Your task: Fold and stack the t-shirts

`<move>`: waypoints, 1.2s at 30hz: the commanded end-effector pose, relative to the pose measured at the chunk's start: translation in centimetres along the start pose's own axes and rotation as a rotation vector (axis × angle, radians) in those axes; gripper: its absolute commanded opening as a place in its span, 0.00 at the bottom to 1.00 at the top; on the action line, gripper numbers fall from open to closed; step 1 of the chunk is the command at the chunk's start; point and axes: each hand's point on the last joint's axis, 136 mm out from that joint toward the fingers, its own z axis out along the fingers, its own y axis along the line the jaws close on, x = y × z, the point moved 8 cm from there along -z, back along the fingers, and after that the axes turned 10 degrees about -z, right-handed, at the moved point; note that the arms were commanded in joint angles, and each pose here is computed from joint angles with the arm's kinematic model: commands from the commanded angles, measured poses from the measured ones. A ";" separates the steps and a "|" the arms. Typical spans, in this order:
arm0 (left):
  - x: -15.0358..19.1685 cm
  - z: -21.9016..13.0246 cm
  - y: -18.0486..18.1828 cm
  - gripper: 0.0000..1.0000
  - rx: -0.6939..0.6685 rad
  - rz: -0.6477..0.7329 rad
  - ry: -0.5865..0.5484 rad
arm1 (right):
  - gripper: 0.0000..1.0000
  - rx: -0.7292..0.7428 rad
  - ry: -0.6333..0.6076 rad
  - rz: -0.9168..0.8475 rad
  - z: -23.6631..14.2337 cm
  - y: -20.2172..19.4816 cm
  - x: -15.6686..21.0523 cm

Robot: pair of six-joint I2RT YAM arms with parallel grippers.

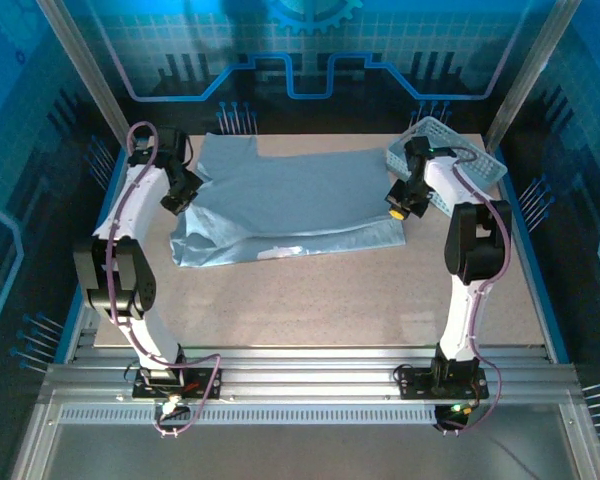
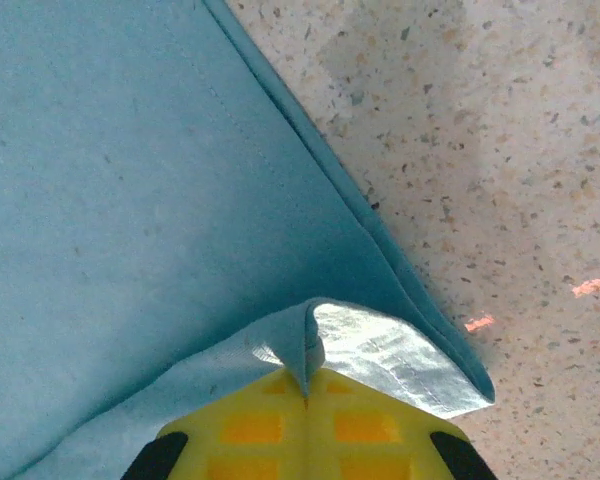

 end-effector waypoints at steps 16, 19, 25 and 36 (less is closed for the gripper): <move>-3.1 0.4 -1.8 0.00 0.029 -0.001 -0.054 | 0.00 0.054 -0.012 -0.006 0.5 1.4 -1.6; -3.4 0.7 -2.1 0.00 0.016 0.011 -0.058 | 0.00 0.051 -0.004 -0.005 0.9 1.7 -1.8; -3.8 2.4 -3.0 0.00 0.023 0.034 -0.048 | 0.00 0.035 0.007 -0.005 1.7 2.1 -2.5; -5.0 1.1 0.1 0.66 -0.022 0.022 -0.027 | 0.54 -0.067 -0.105 -0.085 -2.7 2.7 -1.7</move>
